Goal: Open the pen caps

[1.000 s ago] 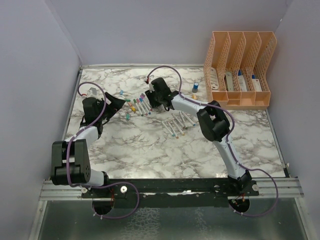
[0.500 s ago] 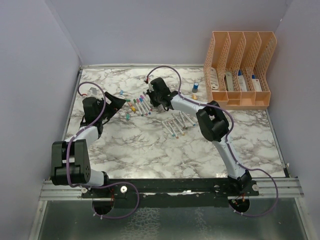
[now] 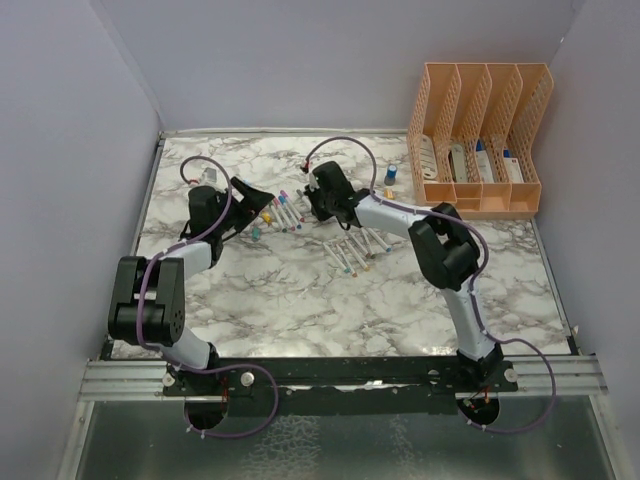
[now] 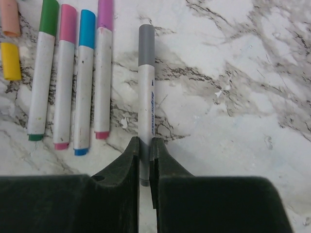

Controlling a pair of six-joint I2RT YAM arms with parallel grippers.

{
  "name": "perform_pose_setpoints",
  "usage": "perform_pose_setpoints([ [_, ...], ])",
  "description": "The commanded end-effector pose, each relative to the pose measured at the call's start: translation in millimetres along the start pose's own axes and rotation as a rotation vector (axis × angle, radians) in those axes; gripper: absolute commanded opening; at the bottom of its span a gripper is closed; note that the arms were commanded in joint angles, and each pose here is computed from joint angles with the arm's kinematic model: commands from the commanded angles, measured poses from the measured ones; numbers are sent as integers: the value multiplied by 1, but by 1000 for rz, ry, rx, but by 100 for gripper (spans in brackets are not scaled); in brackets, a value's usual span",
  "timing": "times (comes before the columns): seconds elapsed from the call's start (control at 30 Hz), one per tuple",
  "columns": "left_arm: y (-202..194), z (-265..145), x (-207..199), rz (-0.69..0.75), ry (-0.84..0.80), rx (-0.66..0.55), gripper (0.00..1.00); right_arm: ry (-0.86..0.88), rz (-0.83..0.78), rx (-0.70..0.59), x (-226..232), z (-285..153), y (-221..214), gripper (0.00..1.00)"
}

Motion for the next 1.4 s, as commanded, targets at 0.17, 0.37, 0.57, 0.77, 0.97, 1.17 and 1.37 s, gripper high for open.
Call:
perform_pose_setpoints([
  [0.17,-14,47,-41,-22,-158,67,82,47,31,-153,1,-66,47,2],
  [0.37,-25,68,-44,-33,-174,100,81,111,41,-184,11,-85,52,2],
  [0.57,-28,78,-48,-46,-195,106,79,159,32,-192,20,-92,53,1],
  [0.77,-31,83,-49,-53,-203,111,76,194,16,-205,29,-96,53,1],
  [0.97,-35,85,-50,-61,-218,117,69,215,3,-219,35,-99,57,1],
  [1.17,-37,85,-53,-65,-235,121,61,234,-3,-223,39,-100,57,1],
  [1.37,-38,84,-55,-71,-253,124,45,238,-5,-228,41,-101,59,2],
])
Point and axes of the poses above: each gripper's point midway between its finger pads, its own z axis out along the fingers, its own x axis along the line the jaws close on, y = z × x, the point moved 2 cm from there along -z, back along the fingers, and after that the axes turned 7 degrees about -z, right-handed, at the moved point
